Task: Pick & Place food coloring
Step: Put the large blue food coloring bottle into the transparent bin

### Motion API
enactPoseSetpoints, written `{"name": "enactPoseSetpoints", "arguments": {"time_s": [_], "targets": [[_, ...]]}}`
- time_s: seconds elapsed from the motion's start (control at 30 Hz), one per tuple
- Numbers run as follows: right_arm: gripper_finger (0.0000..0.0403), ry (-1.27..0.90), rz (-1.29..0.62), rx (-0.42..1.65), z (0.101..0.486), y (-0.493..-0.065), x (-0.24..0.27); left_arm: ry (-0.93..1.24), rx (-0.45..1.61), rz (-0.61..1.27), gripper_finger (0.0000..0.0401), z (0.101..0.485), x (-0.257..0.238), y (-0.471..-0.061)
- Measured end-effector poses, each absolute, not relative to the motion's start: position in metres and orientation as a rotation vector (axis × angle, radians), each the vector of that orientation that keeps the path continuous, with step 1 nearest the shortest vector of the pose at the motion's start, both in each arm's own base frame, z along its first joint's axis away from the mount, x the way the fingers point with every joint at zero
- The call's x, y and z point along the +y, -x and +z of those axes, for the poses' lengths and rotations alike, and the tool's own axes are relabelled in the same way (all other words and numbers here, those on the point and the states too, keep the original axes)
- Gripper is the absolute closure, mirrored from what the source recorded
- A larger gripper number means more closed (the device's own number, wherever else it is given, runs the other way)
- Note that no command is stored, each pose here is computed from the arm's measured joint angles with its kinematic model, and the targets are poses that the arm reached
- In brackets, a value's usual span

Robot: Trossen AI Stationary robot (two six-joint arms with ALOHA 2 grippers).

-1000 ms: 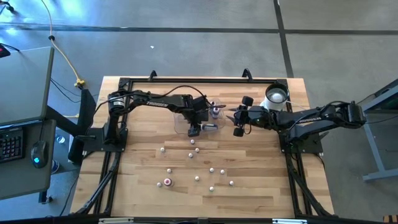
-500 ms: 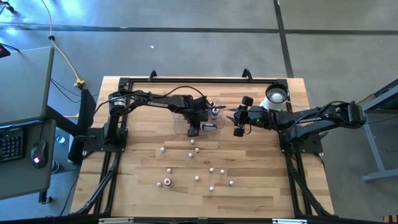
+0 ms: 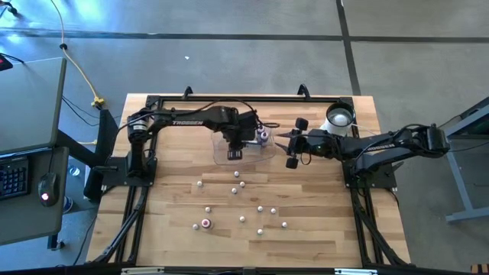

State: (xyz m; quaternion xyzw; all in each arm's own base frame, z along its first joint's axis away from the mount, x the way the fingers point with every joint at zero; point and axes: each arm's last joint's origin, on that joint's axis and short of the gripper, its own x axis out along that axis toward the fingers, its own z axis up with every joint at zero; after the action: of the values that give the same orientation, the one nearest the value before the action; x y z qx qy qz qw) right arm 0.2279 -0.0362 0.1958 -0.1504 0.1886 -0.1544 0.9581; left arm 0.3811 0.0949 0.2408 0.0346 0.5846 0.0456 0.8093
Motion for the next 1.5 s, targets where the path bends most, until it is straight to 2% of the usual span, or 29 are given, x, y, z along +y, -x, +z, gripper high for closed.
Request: {"name": "enactPoseSetpoints", "arguments": {"time_s": [0.2,0.37,0.7,1.07,1.5], "targets": [[0.0265,0.28,-0.291,0.281,0.204,-0.232,-0.031,-0.053,1.153,0.127,0.0292,0.251,0.09,-0.392],[0.0265,0.276,-0.208,0.318,0.195,-0.236,-0.029,-0.09,1.083,0.097,0.0291,0.255,0.075,-0.4],[0.0265,0.318,-0.198,0.374,0.184,-0.24,-0.029,-0.126,1.037,0.058,0.0291,0.266,0.053,-0.402],[0.0265,0.32,-0.204,0.381,0.183,-0.24,-0.03,-0.165,0.963,0.081,0.0291,0.302,0.055,-0.407],[0.0265,0.319,-0.182,0.382,0.183,-0.24,-0.029,-0.137,0.932,0.018,0.029,0.307,0.054,-0.408]]}}
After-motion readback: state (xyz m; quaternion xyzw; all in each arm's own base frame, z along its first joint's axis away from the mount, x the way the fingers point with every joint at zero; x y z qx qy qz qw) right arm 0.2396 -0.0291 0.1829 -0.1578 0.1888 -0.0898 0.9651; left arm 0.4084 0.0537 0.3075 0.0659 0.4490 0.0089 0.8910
